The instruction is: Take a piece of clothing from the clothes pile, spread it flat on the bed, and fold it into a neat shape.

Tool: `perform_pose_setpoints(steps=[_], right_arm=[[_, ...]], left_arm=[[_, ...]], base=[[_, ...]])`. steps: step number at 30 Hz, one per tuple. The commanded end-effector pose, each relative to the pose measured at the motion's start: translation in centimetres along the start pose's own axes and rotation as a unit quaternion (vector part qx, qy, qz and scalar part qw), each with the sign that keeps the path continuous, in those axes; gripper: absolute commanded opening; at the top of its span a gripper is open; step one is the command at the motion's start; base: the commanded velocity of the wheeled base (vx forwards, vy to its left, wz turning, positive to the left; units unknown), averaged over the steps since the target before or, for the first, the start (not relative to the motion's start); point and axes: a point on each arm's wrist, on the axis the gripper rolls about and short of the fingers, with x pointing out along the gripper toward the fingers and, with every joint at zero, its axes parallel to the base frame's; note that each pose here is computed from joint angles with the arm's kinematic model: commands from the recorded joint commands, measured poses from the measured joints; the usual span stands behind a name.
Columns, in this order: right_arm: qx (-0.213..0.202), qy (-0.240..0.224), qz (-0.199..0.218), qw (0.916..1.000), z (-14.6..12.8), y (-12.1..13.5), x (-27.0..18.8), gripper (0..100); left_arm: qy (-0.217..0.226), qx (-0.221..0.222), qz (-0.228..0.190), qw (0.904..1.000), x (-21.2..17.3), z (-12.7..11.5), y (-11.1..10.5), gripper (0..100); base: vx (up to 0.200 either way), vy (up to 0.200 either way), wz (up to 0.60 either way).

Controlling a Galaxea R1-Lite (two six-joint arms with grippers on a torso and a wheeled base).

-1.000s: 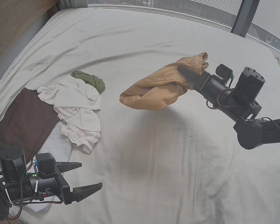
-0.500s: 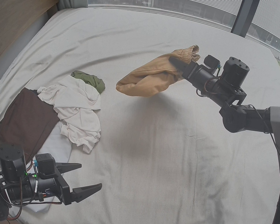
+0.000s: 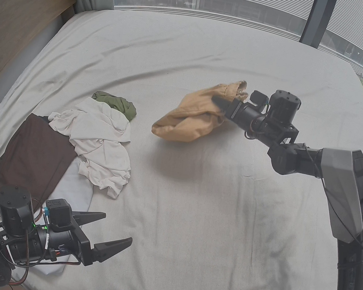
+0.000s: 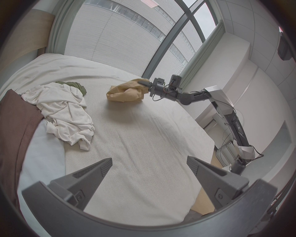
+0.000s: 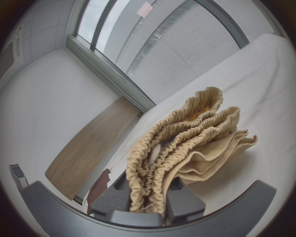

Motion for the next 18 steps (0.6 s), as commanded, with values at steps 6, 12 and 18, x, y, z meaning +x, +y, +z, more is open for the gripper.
perform_pose_setpoints(steps=[6,12,18], right_arm=[[-0.018,0.019,-0.04,0.9989,-2.0,-1.4,-1.5,0],[-0.016,0.049,-0.071,0.9961,-3.8,-0.5,-3.6,0],[-0.017,0.071,-0.102,0.9921,-5.7,-0.9,-5.1,0]], left_arm=[[0.0,0.0,-0.001,1.0,0.0,0.0,0.0,100],[0.0,0.001,-0.002,1.0,0.0,0.0,0.0,100],[0.001,0.0,-0.001,1.0,0.0,0.0,0.0,100]], base=[[0.0,0.0,0.0],[0.0,0.0,0.0],[0.0,0.0,0.0]])
